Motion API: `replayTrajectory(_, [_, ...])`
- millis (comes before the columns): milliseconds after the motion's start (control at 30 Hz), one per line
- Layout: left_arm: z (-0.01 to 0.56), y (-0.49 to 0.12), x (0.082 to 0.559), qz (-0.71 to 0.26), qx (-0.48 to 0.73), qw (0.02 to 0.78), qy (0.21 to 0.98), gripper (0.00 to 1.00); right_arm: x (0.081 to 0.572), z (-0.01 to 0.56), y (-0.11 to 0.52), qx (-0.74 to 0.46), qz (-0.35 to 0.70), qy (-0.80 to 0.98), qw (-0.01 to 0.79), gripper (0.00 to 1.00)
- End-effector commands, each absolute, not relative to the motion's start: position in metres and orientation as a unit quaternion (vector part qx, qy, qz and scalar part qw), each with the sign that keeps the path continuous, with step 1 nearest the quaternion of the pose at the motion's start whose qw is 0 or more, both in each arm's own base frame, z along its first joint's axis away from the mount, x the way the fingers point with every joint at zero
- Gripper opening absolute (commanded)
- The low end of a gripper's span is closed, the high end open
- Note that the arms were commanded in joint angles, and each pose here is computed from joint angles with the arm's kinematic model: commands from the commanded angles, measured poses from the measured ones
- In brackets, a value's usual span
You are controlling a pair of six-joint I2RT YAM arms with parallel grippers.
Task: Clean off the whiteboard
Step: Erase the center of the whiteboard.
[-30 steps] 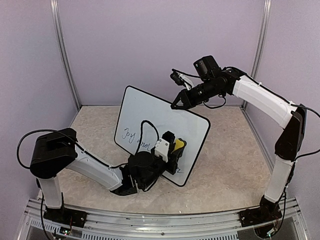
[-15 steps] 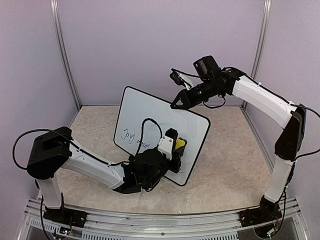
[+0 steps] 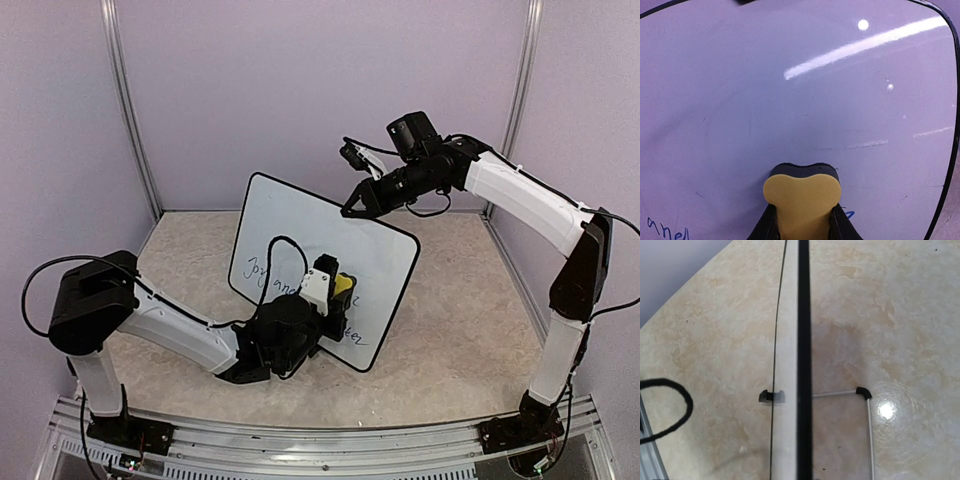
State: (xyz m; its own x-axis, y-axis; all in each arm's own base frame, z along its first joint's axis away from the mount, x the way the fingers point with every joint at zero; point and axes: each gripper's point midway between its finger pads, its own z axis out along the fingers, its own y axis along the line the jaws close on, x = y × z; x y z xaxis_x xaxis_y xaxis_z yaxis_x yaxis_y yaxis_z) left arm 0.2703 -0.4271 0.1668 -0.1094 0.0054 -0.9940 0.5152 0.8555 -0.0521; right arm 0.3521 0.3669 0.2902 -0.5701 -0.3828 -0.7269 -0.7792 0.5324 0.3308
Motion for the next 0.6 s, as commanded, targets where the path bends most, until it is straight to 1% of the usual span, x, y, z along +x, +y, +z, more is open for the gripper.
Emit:
replayTrajectory(0, [0.121, -0.397, 0.303, -0.112, 0.198, 0.616, 0.754, 0.12, 0.294, 0.269, 0.39, -0.39, 0.372, 0.817, 0.205, 0.0])
replayTrajectory(133, [0.131, -0.413, 0.3, -0.133, 0.208, 0.624, 0.742, 0.12, 0.294, 0.267, 0.391, -0.389, 0.372, 0.818, 0.203, 0.0])
replayTrajectory(267, [0.137, -0.435, 0.284, -0.152, 0.231, 0.632, 0.724, 0.12, 0.294, 0.268, 0.391, -0.389, 0.373, 0.818, 0.204, 0.0])
replayTrajectory(467, [0.094, -0.437, 0.256, -0.167, 0.261, 0.617, 0.724, 0.12, 0.293, 0.267, 0.389, -0.389, 0.372, 0.817, 0.204, 0.0])
replayTrajectory(567, [0.089, -0.436, 0.242, -0.193, 0.268, 0.611, 0.719, 0.12, 0.293, 0.264, 0.388, -0.389, 0.37, 0.819, 0.202, 0.0])
